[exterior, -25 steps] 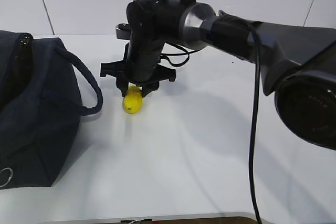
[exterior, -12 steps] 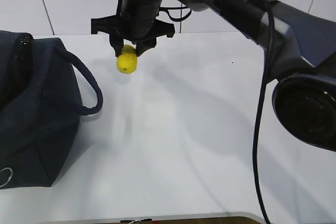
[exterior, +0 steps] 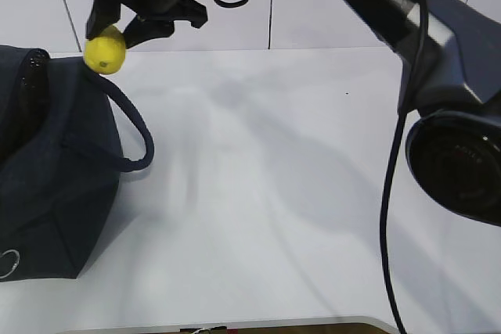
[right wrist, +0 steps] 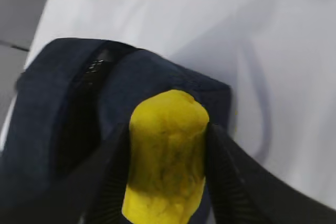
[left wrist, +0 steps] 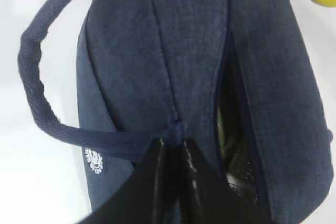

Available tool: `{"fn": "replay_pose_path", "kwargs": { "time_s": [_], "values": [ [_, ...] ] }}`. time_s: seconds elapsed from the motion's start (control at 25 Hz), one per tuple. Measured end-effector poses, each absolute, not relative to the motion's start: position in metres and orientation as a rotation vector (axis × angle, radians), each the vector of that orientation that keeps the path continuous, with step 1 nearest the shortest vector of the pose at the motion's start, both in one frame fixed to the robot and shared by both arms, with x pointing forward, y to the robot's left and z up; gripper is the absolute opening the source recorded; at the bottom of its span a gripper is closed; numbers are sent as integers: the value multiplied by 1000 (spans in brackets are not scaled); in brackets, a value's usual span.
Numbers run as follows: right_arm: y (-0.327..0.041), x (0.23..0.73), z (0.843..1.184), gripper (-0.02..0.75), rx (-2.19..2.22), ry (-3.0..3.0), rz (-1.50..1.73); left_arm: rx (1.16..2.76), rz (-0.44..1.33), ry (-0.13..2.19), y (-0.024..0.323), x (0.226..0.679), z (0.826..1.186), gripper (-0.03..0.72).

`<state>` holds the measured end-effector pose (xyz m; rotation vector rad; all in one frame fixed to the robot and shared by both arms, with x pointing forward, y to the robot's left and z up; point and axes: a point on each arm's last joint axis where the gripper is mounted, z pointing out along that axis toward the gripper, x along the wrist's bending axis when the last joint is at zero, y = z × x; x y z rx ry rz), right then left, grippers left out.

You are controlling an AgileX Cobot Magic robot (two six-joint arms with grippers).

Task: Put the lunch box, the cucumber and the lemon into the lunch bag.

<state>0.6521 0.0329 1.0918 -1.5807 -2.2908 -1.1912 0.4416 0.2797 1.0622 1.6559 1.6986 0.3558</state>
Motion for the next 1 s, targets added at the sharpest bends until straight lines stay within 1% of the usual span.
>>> {"fn": "replay_pose_path", "kwargs": {
  "time_s": [0.28, 0.72, 0.88, 1.0],
  "values": [
    [57, 631, 1097, 352, -1352, -2311, -1231, 1656, 356, 1699, 280, 442, 1062, 6],
    [80, 610, 1096, 351, -1210, -2446, -1250, 1646, 348, 1700, 279, 442, 1062, 6],
    [87, 609, 1087, 351, -1201, -2495, -1238, 1645, 344, 1700, 279, 442, 1062, 6],
    [92, 613, 1070, 351, -1205, -2497, -1198, 1645, 341, 1701, 279, 441, 1062, 6]
  ]
}}
